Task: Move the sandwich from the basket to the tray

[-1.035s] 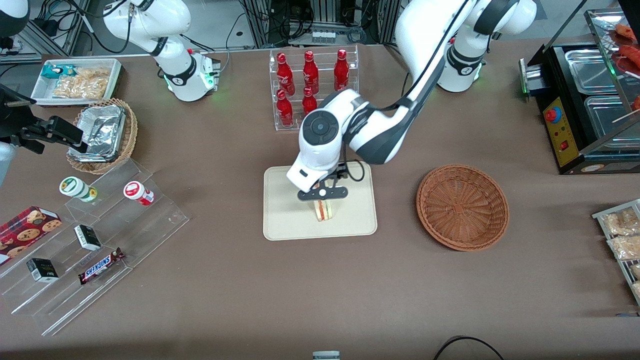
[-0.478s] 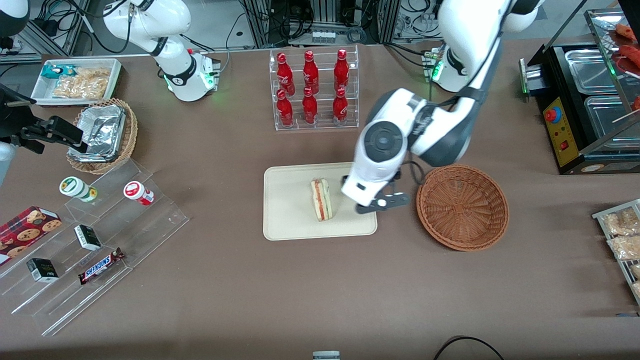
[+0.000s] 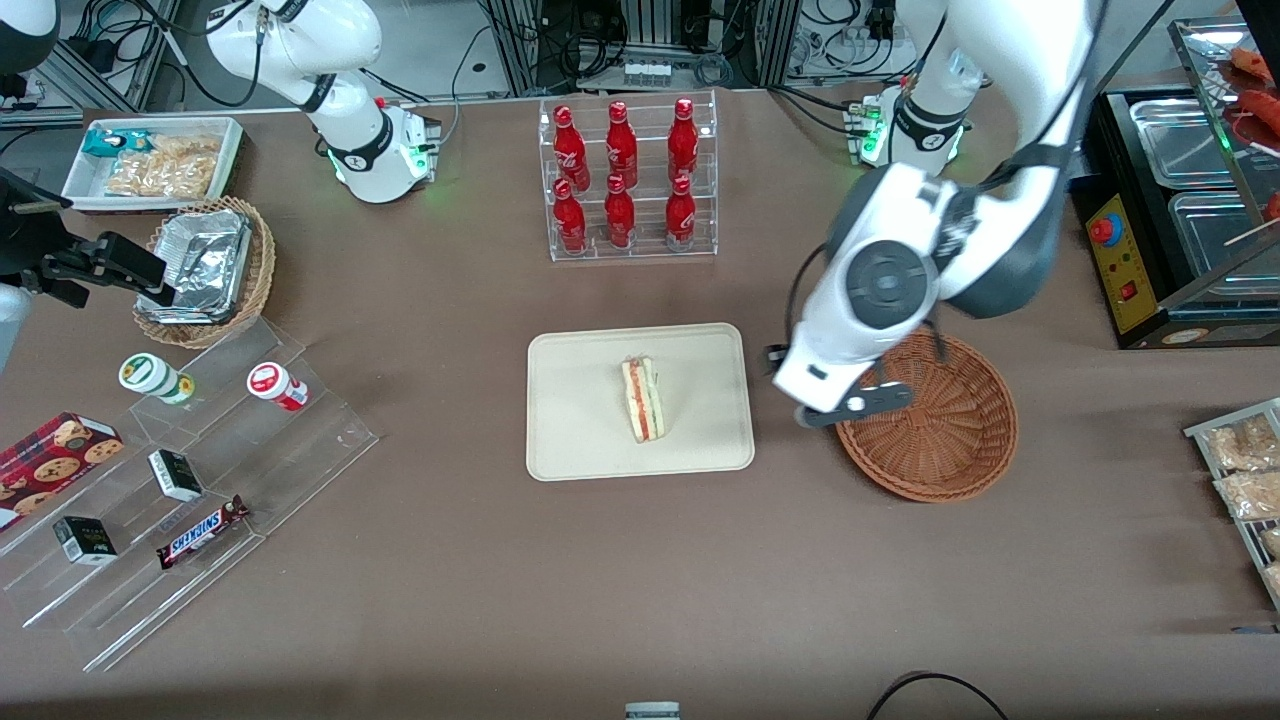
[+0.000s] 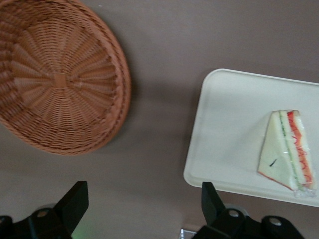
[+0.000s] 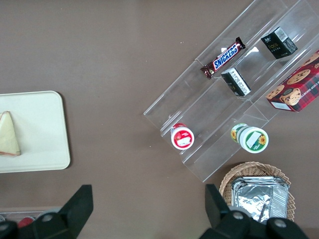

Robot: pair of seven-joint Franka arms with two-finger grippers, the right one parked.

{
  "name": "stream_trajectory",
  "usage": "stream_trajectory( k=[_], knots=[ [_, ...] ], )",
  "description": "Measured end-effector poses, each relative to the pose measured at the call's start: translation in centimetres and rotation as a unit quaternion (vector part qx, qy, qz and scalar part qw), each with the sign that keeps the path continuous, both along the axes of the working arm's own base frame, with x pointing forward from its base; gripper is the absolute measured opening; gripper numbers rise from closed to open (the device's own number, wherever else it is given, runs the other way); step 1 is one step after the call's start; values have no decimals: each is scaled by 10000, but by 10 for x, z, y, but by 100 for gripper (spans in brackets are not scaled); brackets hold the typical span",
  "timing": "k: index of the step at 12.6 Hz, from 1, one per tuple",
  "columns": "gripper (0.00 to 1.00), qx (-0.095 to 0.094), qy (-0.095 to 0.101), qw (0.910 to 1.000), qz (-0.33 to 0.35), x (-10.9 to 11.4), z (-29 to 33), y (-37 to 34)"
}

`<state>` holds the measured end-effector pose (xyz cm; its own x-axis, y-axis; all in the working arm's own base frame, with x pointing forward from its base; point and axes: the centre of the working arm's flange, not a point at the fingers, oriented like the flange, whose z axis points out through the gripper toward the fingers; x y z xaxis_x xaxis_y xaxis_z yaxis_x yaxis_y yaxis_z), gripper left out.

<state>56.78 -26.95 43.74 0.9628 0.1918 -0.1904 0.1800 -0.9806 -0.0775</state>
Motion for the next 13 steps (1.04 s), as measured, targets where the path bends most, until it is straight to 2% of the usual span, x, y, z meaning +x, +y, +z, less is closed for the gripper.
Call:
stream_trajectory(
  k=[2, 6, 10, 11, 13],
  knots=[
    [100, -49, 60, 9999, -145, -7, 21, 41],
    [100, -93, 76, 9998, -150, -15, 45, 75],
    [100, -289, 100, 9980, -554, -18, 83, 143],
    [100, -288, 60, 9973, -671, -20, 93, 158],
    [100, -135, 35, 9959, -898, -25, 108, 185]
  ],
)
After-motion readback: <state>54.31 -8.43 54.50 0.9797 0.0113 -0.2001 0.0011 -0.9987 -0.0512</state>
